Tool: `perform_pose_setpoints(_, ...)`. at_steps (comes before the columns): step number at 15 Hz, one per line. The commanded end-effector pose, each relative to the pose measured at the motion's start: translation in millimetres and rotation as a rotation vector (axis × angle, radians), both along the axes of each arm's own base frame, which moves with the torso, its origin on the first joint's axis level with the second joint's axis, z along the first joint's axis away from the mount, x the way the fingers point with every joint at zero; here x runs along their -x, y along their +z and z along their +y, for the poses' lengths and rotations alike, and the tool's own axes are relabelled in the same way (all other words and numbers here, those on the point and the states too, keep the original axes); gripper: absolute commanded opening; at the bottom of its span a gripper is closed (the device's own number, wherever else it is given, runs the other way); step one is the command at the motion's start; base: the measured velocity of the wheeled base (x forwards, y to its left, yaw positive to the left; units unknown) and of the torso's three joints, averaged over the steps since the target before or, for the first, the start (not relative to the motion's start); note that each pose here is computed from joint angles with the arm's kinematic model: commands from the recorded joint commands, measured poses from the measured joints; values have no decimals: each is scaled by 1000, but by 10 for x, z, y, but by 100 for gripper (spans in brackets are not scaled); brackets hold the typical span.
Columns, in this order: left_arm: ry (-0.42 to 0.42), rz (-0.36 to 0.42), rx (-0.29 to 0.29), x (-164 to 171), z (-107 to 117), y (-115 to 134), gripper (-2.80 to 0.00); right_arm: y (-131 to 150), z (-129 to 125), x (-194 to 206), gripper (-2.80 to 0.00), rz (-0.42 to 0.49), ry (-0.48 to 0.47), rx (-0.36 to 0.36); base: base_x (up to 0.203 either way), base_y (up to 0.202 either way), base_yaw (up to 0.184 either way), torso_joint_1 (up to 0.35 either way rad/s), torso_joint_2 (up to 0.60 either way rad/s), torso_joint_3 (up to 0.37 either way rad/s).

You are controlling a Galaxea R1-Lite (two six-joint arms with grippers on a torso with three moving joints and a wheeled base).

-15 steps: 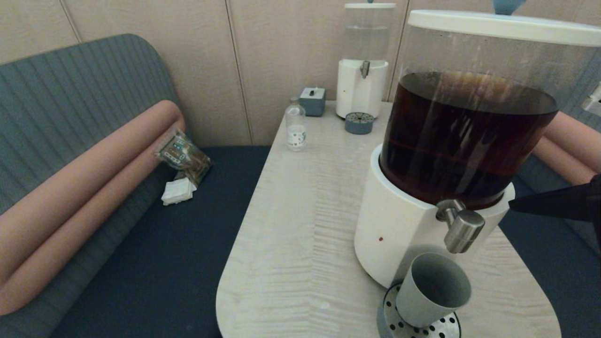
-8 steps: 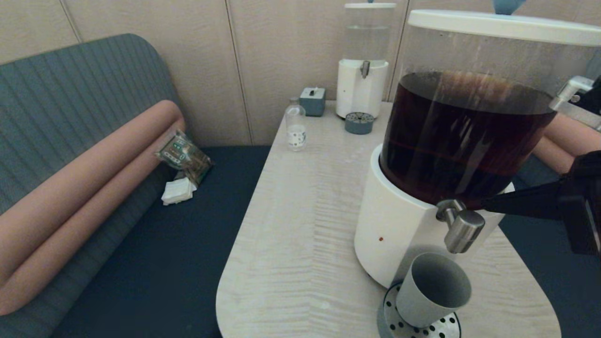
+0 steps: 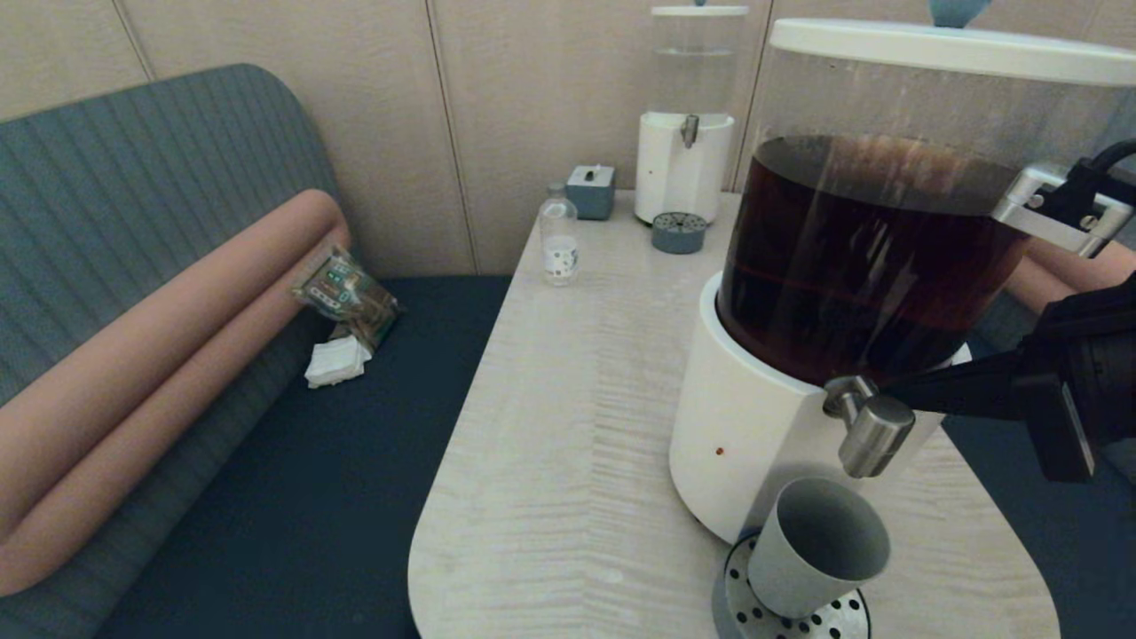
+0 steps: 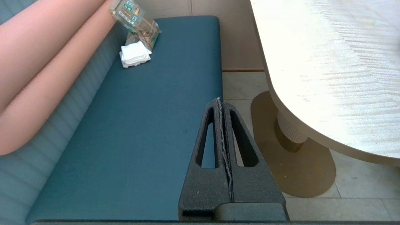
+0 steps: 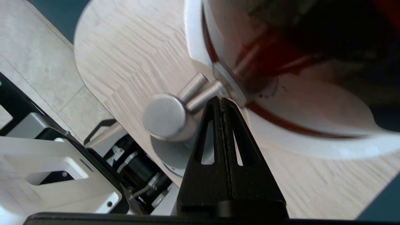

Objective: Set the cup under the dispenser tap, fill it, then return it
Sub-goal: Turn on the faucet

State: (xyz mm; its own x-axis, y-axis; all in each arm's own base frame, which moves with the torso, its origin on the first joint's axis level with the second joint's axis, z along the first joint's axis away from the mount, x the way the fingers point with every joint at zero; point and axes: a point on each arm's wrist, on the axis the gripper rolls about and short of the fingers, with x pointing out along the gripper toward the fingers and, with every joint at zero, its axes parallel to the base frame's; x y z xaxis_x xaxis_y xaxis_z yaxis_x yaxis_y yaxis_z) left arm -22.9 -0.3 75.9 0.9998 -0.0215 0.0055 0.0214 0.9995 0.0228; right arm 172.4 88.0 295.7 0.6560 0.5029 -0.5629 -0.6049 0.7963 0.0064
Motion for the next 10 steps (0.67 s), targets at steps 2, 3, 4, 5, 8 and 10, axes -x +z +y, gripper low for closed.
perform_pose_setpoints(2,0,1,0,-1,0,1,-280,-23,22,-43,-280,3,2,0,0,0,0,0,0,0)
perform_pose_setpoints(3,0,2,0,-1,0,-1,-280,-35,29,-58,-280,9,4,2,0,0,0,0,0,0)
perform_pose_setpoints(4,0,1,0,-1,0,1,-280,-36,36,-71,-280,9,4,2,0,0,0,0,0,0)
perform_pose_setpoints(5,0,1,0,-1,0,1,-280,-41,40,-80,-280,12,4,4,0,0,0,0,0,0)
perform_pose_setpoints(8,0,1,0,-1,0,1,-280,-27,49,-94,-280,-3,14,-11,0,0,0,0,0,0)
perform_pose_setpoints(10,0,1,0,-1,0,1,-280,-16,57,-107,-280,-18,15,-19,0,0,0,0,0,0)
